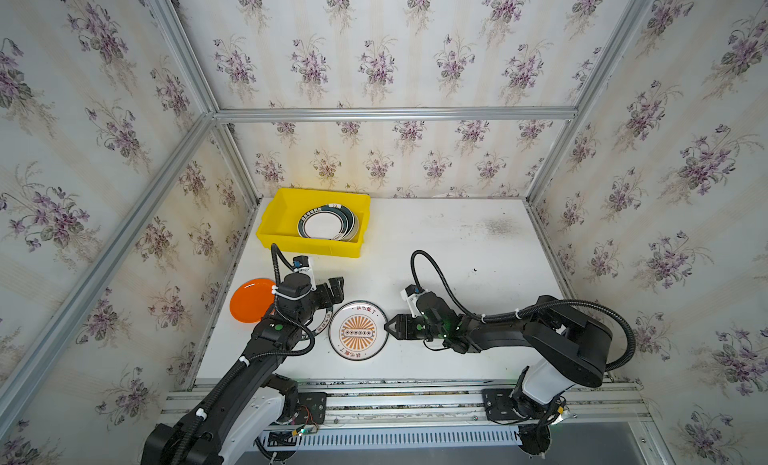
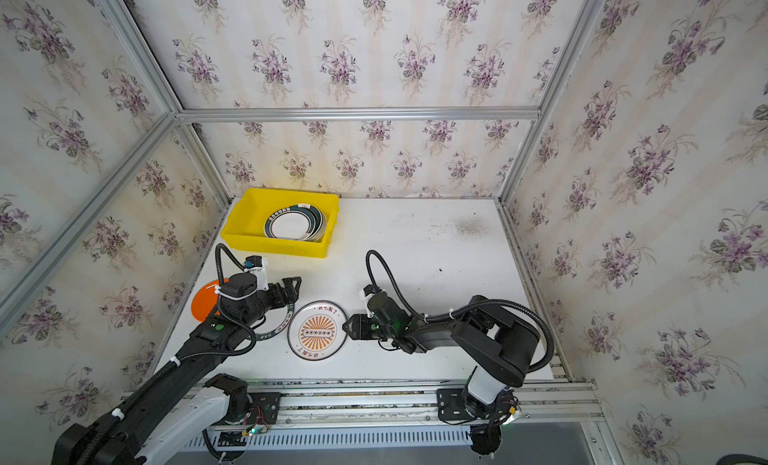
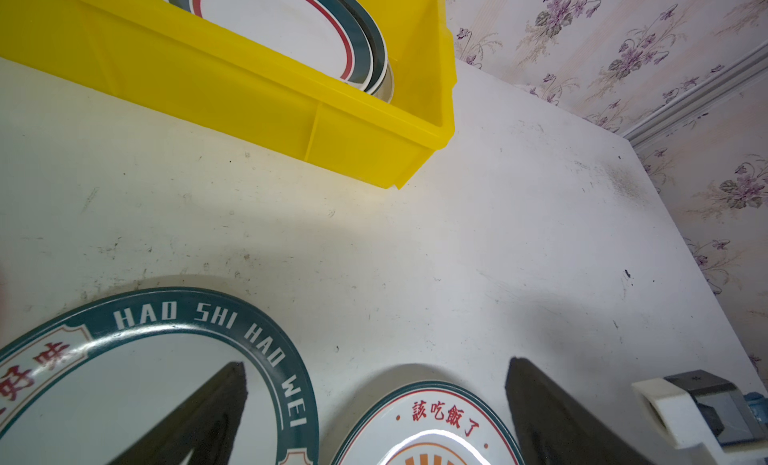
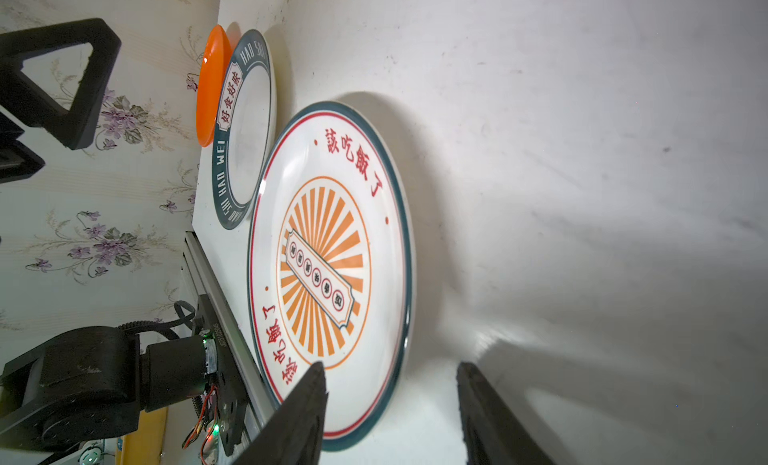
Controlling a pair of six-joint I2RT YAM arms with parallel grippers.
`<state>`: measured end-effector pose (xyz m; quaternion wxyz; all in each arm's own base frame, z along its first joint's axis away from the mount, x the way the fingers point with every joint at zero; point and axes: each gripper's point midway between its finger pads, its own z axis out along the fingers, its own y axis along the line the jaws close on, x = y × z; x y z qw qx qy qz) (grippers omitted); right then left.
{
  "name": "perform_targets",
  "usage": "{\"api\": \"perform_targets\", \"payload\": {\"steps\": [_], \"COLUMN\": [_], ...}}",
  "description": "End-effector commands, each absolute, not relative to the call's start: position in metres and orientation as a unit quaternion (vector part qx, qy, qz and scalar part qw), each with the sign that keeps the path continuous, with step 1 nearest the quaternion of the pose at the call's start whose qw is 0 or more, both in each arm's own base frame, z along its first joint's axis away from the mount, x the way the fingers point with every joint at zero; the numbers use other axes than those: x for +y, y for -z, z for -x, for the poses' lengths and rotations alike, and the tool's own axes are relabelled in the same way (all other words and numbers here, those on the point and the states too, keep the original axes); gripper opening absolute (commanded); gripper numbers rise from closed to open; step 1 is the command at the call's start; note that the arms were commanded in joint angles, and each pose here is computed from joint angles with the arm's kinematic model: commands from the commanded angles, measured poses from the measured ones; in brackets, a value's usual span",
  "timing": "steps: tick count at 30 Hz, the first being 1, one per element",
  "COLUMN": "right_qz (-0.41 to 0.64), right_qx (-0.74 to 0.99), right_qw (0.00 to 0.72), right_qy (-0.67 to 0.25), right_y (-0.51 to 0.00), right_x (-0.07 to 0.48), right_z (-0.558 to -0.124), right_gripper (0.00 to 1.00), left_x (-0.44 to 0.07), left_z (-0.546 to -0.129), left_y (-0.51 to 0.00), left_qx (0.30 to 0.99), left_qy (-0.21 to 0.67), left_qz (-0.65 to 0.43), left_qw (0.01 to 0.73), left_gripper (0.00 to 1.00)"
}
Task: Place the plates into the plastic bin on the countertop
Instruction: 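Move the left gripper back while the right gripper reaches the sunburst plate, then grasp the sunburst plate's rim with the right gripper and drag it closer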
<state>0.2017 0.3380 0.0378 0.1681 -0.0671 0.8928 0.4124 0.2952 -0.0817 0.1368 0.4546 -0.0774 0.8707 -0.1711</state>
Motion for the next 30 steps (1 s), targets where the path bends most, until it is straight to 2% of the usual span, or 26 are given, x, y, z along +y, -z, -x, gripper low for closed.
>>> {"api": "perform_targets", "payload": {"steps": [1,18,22,30], "right_qz": [0.065,0.047,0.045,0.049], "right_qx": [0.881,0.884,0.886,0.895], "right_qw": [0.173,0.143,0.145,0.153], "right_qy": [-0.436,-0.442,-0.438,-0.416], "right_y": [-0.048,-0.029,-0.028,-0.028], "right_x": [0.351,0.36,0.359,0.351], "right_z": [-0.207,-0.208,-0.209,-0.21], "right_gripper": [0.53,0.3,0.16,0.02], "left_x": [-0.079,-0.079,-0.079,-0.081], "left_z": [-0.3,-0.301,-0.301,-0.301], "left_y": [-0.143,-0.136,-0.135,-0.135], "left_qx": [0.861,0.867,0.868,0.869], "left_qy": [0.164,0.158,0.158,0.165], "left_qz": [0.075,0.073,0.074,0.072], "left_qw": [0.475,0.466,0.465,0.461], "left_gripper": [1.0,1.0,1.0,1.0]}}
